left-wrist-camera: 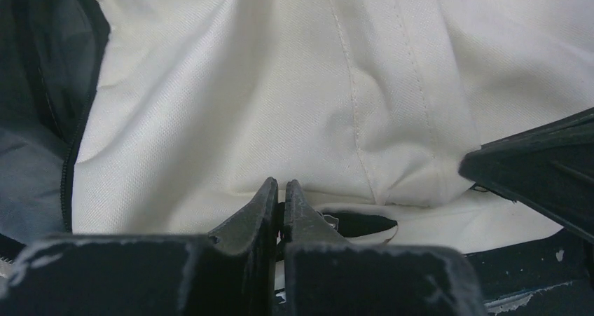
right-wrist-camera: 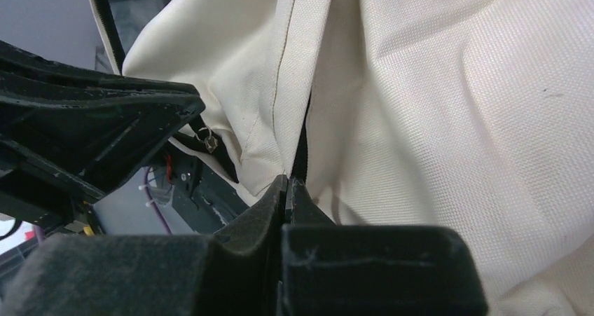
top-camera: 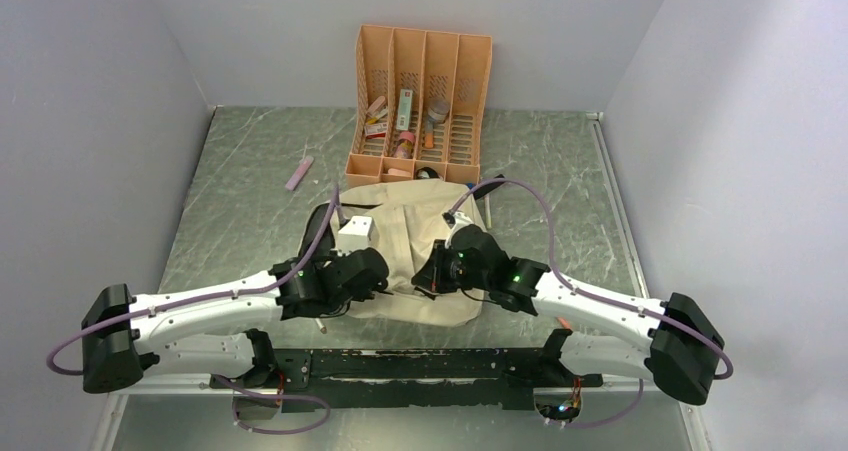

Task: Pack the student bag
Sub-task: Zip the student bag at the center of the board.

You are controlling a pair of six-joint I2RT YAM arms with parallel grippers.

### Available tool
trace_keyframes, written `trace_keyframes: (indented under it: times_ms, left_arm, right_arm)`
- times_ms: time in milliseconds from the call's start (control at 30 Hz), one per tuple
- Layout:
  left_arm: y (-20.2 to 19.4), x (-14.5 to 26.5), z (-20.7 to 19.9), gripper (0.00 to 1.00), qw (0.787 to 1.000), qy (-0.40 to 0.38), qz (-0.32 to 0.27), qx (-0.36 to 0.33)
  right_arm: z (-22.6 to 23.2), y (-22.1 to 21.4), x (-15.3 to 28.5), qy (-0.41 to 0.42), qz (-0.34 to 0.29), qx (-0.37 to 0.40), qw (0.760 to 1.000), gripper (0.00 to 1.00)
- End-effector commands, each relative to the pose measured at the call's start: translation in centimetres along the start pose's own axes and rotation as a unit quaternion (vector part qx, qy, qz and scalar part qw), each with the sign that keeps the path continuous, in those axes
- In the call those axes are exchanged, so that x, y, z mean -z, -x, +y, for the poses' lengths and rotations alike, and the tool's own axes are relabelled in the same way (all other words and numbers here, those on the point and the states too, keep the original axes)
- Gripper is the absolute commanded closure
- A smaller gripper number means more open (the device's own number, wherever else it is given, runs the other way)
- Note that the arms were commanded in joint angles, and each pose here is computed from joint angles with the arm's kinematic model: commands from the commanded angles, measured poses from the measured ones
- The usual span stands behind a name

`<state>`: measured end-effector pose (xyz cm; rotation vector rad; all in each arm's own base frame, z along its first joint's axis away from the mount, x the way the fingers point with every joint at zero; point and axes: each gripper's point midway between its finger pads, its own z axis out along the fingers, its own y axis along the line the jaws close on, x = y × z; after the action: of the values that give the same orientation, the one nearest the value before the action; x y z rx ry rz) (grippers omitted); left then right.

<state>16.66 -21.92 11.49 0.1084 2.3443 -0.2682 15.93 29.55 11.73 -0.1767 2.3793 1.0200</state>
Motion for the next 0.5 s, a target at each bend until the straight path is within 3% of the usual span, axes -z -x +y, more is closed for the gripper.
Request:
trace_keyframes:
  times_ms: [0,200,267,367,467]
  left_arm:
    - [1.2,0.3,1.3,0.95,1.000,0.009,-0.024,-0.018]
    - [1.4,0.7,0.0,0.95,0.999,-0.036,-0.028,-0.017]
    - [1.4,0.8,0.3,0.95,0.999,-0.030,-0.028,-0.019]
    - [1.7,1.0,0.2,0.95,0.999,-0.036,-0.034,-0.022]
    - [2.0,1.2,-0.2,0.95,0.998,-0.049,-0.037,-0.021]
  right_arm:
    - [-1.7,-0.3,0.7,-0.030,0.009,0.032,0.999,1.00]
    - [0.4,1.3,0.6,0.007,0.002,0.103,0.995,1.00]
    - [0.7,2.0,1.0,0.010,-0.010,0.132,0.991,0.89]
    - [2.5,2.5,1.8,0.057,-0.014,0.198,0.978,0.59]
    - [4.0,2.9,2.7,0.094,-0.019,0.257,0.962,0.54]
